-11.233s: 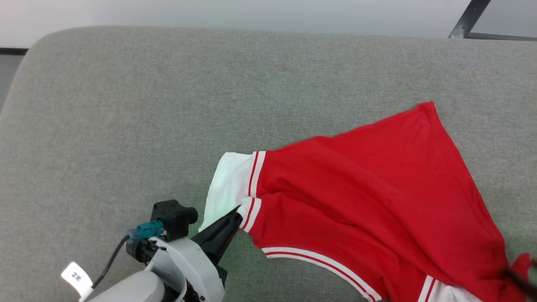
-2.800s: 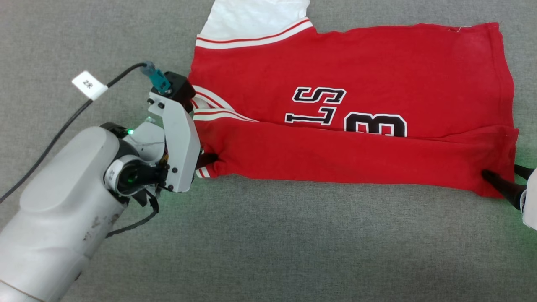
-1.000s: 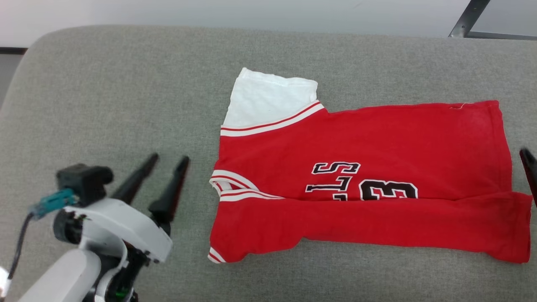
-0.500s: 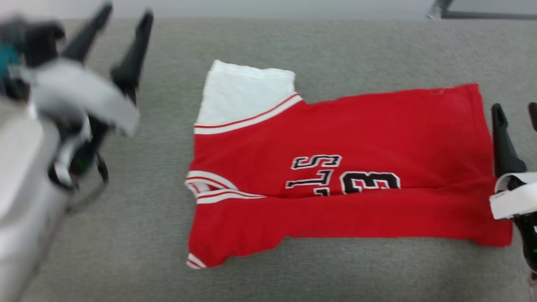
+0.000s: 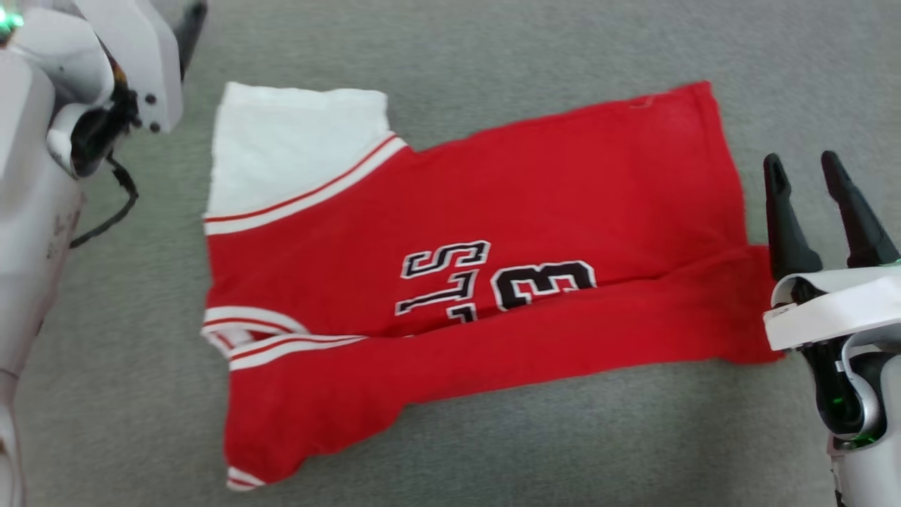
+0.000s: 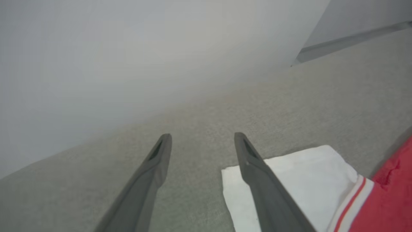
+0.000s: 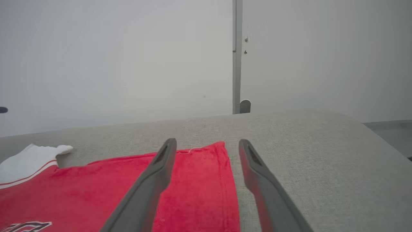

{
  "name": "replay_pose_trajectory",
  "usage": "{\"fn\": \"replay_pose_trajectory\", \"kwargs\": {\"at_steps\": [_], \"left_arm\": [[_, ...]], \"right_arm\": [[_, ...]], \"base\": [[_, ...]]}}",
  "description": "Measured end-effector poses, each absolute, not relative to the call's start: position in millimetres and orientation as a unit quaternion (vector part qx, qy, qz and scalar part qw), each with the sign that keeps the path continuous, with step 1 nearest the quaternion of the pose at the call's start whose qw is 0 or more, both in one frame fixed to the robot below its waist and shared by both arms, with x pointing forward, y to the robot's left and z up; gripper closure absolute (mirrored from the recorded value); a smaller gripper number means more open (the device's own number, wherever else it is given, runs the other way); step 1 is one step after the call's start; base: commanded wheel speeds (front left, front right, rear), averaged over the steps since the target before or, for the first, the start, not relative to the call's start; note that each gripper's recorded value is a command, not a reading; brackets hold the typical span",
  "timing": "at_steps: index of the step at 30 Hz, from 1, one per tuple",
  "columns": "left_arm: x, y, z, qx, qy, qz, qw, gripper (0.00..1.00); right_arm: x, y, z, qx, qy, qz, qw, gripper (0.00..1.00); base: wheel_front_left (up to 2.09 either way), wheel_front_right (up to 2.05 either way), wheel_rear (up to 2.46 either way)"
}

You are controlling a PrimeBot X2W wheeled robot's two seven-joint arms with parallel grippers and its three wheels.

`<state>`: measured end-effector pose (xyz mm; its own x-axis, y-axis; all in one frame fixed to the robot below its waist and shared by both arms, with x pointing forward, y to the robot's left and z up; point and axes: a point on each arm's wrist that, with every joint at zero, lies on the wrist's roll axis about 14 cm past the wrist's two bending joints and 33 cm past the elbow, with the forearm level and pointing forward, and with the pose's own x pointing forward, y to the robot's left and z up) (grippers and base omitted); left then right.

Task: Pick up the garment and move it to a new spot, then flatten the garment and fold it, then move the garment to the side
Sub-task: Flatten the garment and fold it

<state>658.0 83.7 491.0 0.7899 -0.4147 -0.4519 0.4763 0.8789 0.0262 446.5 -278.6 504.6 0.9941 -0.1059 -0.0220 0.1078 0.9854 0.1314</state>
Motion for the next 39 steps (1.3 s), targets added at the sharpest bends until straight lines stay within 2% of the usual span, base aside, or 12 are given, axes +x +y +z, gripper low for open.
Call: {"fn": "replay_pose_trajectory", "kwargs": {"at_steps": [6,10,17,28,29,30,31,32,33,34,39], "left_arm": [[636.5,66.1,432.7,0.086,0.387,-0.256,0.881,0.00],[625.3,71.1,413.6,0.096,0.444,-0.258,0.853,0.00],[621.9,73.8,403.3,0.102,0.466,-0.260,0.840,0.00],[626.3,68.0,391.1,0.088,0.475,-0.261,0.836,0.00],[625.7,66.7,389.7,0.080,0.480,-0.261,0.834,0.03],[625.3,65.2,388.8,0.075,0.483,-0.263,0.832,0.22],[625.5,64.6,388.4,0.073,0.485,-0.263,0.831,0.49],[625.3,63.8,387.6,0.071,0.486,-0.265,0.830,0.61],[624.9,62.3,387.0,0.069,0.487,-0.267,0.829,0.88],[624.5,60.8,386.8,0.068,0.487,-0.270,0.828,1.00],[622.8,56.7,386.9,0.057,0.484,-0.278,0.827,1.00]], "right_arm": [[437.4,-288.2,492.1,0.064,0.028,-0.069,0.995,0.00],[437.9,-288.2,487.1,0.065,0.035,-0.068,0.995,0.00],[441.1,-286.1,483.9,0.064,0.041,-0.062,0.995,0.00],[446.5,-284.6,478.0,0.066,0.051,-0.056,0.995,0.00],[446.7,-284.6,477.0,0.066,0.052,-0.056,0.995,0.00],[446.9,-284.3,475.8,0.067,0.054,-0.055,0.995,0.00],[447.1,-283.9,474.4,0.067,0.056,-0.055,0.995,0.00],[447.5,-283.4,472.9,0.067,0.060,-0.053,0.995,0.00],[448.6,-282.8,472.2,0.065,0.063,-0.051,0.995,0.00],[450.6,-282.1,471.9,0.061,0.067,-0.046,0.995,0.00],[465.2,-279.3,468.4,0.026,0.114,-0.014,0.993,0.00]], "base": [[0.00,0.00,0.00],[0.00,0.00,0.00],[0.00,0.00,0.00],[0.00,0.00,0.00],[0.00,0.00,0.00],[0.00,0.00,0.00],[0.00,0.00,0.00],[0.00,0.00,0.00],[0.00,0.00,0.00],[0.00,0.00,0.00],[0.00,0.00,0.00]]}}
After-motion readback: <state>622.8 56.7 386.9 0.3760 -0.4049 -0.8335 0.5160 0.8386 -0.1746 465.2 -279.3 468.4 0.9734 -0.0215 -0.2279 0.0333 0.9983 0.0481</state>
